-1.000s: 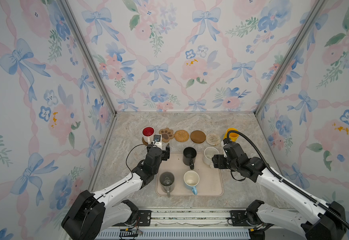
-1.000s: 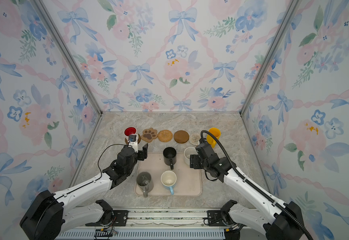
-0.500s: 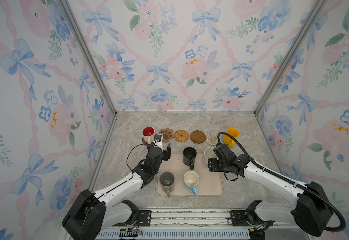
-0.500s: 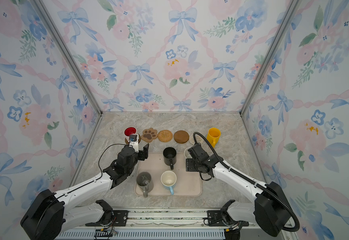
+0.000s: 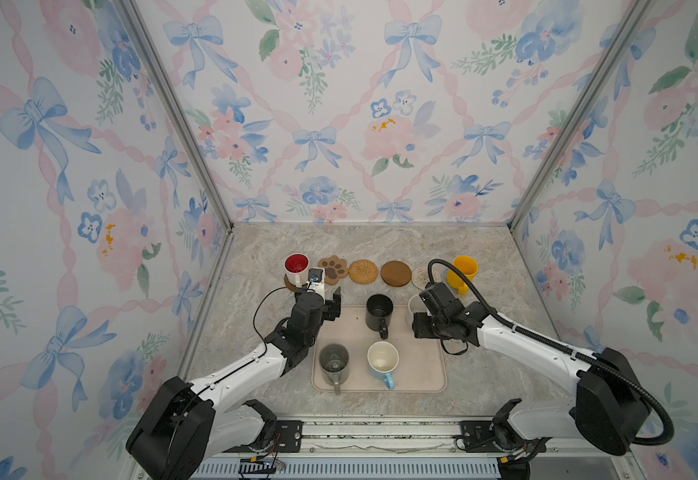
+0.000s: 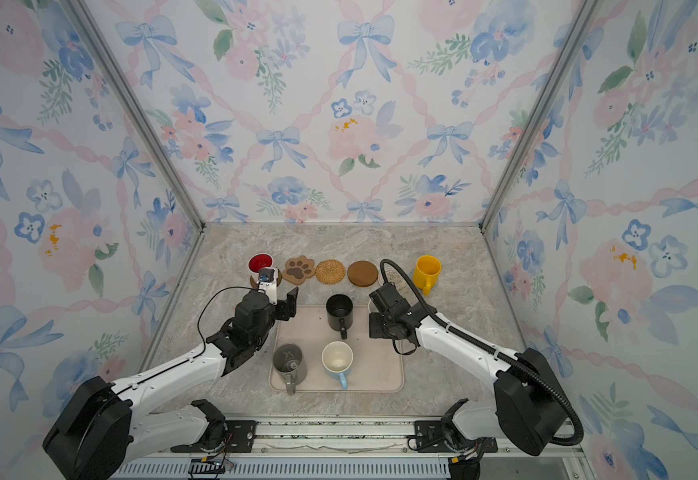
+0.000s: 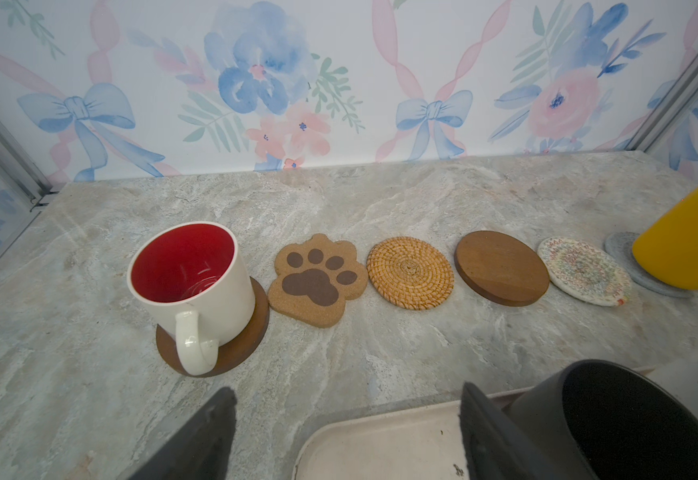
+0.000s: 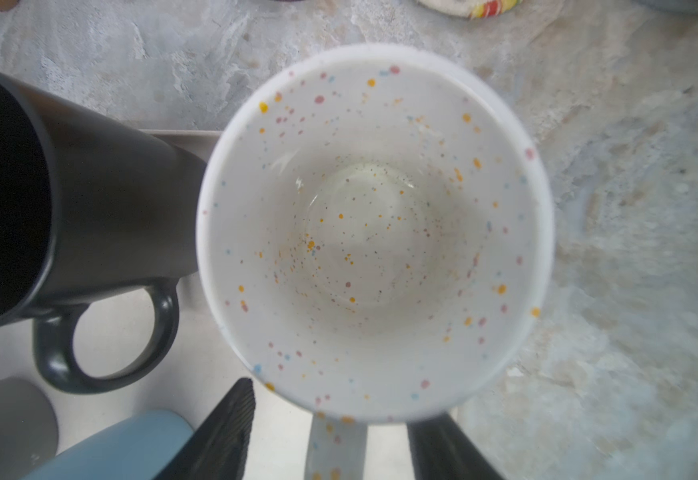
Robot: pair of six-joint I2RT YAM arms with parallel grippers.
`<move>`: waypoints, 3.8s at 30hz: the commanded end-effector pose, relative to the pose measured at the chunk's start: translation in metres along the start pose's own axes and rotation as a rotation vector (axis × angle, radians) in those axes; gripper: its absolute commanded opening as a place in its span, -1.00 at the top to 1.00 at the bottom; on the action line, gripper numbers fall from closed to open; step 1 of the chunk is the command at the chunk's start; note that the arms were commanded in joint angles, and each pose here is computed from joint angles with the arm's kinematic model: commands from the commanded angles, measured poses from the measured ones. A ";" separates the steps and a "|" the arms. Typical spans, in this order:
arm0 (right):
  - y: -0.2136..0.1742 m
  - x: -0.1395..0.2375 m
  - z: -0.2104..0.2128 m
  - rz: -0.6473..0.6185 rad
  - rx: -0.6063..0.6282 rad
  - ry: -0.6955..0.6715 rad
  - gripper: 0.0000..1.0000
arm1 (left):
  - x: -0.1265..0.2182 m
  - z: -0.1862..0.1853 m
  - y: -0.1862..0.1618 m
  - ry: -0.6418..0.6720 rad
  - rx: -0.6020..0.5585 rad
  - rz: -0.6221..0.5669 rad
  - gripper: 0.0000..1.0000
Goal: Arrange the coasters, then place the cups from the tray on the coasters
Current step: 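Move the right gripper over the white speckled mug on the tray, then grasp the white speckled mug with the right gripper and lift it, then carry the white speckled mug with the right gripper toward the colourful knit coaster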
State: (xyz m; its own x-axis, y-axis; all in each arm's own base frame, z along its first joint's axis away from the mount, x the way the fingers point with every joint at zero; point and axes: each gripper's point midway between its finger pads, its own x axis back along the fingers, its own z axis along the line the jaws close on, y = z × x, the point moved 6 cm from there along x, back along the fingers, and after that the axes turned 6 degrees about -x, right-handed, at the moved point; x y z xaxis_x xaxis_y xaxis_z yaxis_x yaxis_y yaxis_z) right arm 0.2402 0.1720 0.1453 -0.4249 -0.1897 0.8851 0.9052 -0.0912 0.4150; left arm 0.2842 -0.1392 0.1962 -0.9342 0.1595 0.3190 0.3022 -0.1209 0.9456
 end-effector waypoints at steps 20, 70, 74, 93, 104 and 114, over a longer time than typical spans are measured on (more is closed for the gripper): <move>-0.003 -0.012 0.005 0.052 0.012 -0.026 0.24 | -0.004 0.000 0.007 -0.020 0.029 -0.011 -0.62; 0.047 0.035 0.009 -0.147 0.128 -0.102 1.00 | -0.006 0.003 0.004 -0.010 0.040 -0.001 -0.62; 0.062 0.039 0.007 -0.190 0.116 -0.098 1.00 | -0.005 0.005 0.004 -0.006 0.044 -0.003 -0.62; 0.146 0.031 -0.013 -0.278 0.095 -0.135 1.00 | -0.003 0.009 0.004 0.001 0.051 -0.008 -0.62; 0.167 -0.005 -0.024 -0.235 0.069 -0.141 1.00 | -0.002 0.010 0.006 0.000 0.055 -0.014 -0.62; 0.178 -0.025 -0.032 -0.206 0.054 -0.154 1.00 | 0.003 0.012 0.006 0.004 0.062 -0.027 -0.62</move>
State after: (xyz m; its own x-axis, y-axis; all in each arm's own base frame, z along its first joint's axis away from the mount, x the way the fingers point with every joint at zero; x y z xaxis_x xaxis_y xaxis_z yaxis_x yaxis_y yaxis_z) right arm 0.3892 0.1267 0.1639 -0.4972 0.0060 0.8676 0.8671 -0.0302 0.4972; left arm 0.2881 -0.1315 0.2052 -0.9412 0.1610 0.2971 0.2896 -0.0691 0.9547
